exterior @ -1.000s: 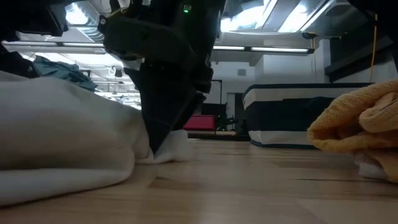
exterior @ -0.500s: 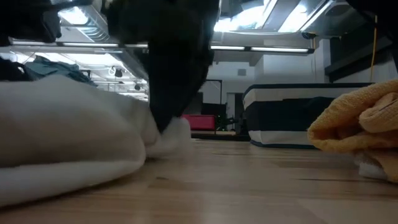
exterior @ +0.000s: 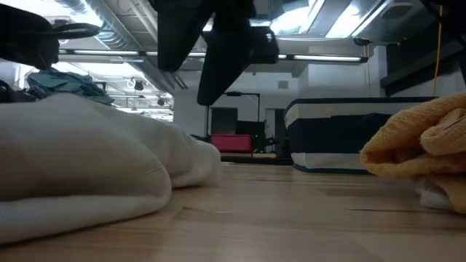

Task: Fold towel
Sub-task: Stack the white-and-gray checkered towel on top of the yellow towel

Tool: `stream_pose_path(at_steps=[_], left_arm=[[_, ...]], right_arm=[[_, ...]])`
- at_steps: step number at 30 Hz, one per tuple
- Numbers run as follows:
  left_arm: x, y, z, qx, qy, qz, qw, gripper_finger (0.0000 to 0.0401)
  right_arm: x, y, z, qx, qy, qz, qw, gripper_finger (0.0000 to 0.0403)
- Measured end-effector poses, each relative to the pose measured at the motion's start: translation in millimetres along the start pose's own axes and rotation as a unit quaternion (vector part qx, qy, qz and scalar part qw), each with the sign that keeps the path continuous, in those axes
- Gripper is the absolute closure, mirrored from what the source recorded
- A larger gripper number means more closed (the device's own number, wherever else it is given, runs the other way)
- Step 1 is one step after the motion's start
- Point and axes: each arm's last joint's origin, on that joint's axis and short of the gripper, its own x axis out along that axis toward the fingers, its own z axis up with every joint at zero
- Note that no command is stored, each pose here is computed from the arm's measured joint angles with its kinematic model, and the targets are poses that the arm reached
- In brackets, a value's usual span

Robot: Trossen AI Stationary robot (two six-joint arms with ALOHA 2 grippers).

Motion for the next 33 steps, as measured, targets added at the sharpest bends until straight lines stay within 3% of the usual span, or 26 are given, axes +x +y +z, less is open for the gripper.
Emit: stream_pose_path(at_steps=[11,20,27,33], left_arm=[[0,-2,-4,0.021,0.012,-0.008,1.0,0.0313],[-8,-8,-14,0.062,0.023,-0.035,0.997,0.0313],[-48,-4,-8,0.095,-0.07,-0.083,0.99,0.0313],[-64,8,-7,0.16,-0.101,-0.056,0.98,0.0313]], right_arm=[[4,28,-27,0.072,-0.012,-0.001,0.997,0.0185],[9,65,-58,0.173,-0.109,0.002,0.979,0.0185],[36,81,-82,0.261,-0.162,-0.008,0.952,0.0185],[55,90,-82,0.289,-0.204,0.025,0.935,0.0185]])
